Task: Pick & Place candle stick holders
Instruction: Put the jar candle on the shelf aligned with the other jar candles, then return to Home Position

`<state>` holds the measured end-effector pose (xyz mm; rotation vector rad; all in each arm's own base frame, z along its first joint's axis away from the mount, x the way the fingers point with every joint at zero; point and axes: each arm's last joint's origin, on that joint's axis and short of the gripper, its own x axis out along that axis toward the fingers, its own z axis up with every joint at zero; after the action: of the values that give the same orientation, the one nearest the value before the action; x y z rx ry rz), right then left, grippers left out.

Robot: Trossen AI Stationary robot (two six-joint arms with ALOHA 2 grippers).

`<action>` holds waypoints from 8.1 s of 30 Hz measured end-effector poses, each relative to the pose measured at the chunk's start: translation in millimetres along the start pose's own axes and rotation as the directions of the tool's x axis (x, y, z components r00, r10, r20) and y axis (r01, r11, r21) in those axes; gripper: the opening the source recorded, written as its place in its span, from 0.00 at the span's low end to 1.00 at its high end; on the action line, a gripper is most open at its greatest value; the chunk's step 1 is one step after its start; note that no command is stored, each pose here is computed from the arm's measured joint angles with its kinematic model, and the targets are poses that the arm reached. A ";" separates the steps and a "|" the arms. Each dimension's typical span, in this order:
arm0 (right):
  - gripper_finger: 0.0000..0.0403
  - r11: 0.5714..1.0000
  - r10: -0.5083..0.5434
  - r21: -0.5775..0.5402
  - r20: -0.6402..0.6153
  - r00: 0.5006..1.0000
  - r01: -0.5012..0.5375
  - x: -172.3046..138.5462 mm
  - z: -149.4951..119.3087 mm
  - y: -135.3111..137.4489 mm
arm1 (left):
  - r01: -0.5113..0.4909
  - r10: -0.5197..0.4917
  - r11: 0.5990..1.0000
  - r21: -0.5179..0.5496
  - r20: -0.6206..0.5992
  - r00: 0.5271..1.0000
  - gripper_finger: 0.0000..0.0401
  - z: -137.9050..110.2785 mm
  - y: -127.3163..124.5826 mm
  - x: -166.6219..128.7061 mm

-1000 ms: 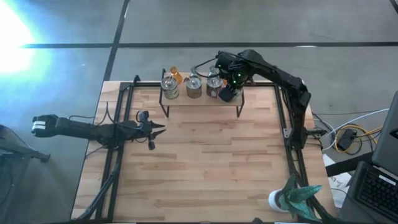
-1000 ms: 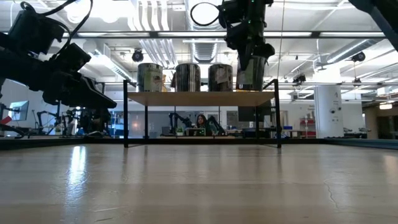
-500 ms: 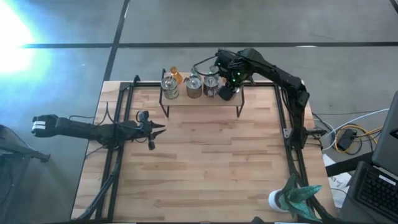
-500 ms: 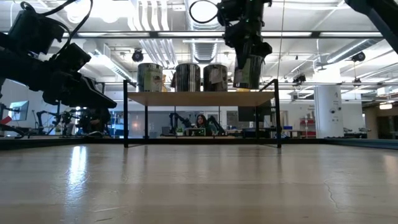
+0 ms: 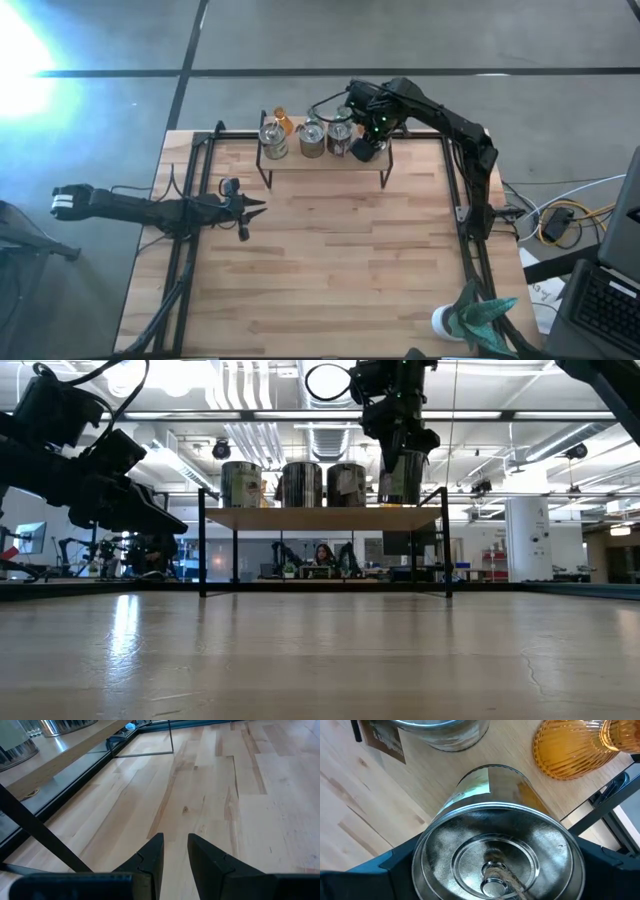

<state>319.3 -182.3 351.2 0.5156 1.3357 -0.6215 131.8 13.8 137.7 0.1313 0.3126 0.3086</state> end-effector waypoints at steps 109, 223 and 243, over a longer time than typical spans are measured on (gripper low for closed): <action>0.99 0.999 -0.010 0.034 0.230 0.973 0.002 -50.8 -28.0 -7.4 | 0.000 0.000 1.000 0.000 0.000 1.000 0.23 0.0 0.0 0.0; 0.10 0.789 0.612 -0.598 0.783 0.110 -0.137 133.8 -310.2 -18.5 | 0.000 0.000 1.000 0.000 0.000 1.000 0.23 0.0 0.0 0.0; 0.09 0.789 0.614 -0.600 0.773 0.160 -0.131 138.2 -308.6 -16.3 | 0.000 0.000 1.000 0.001 -0.003 1.000 0.23 -0.5 0.7 -2.5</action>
<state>100.8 -4.6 163.5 0.0246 0.0323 -0.0839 129.3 13.7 138.1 0.1320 0.3163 0.3083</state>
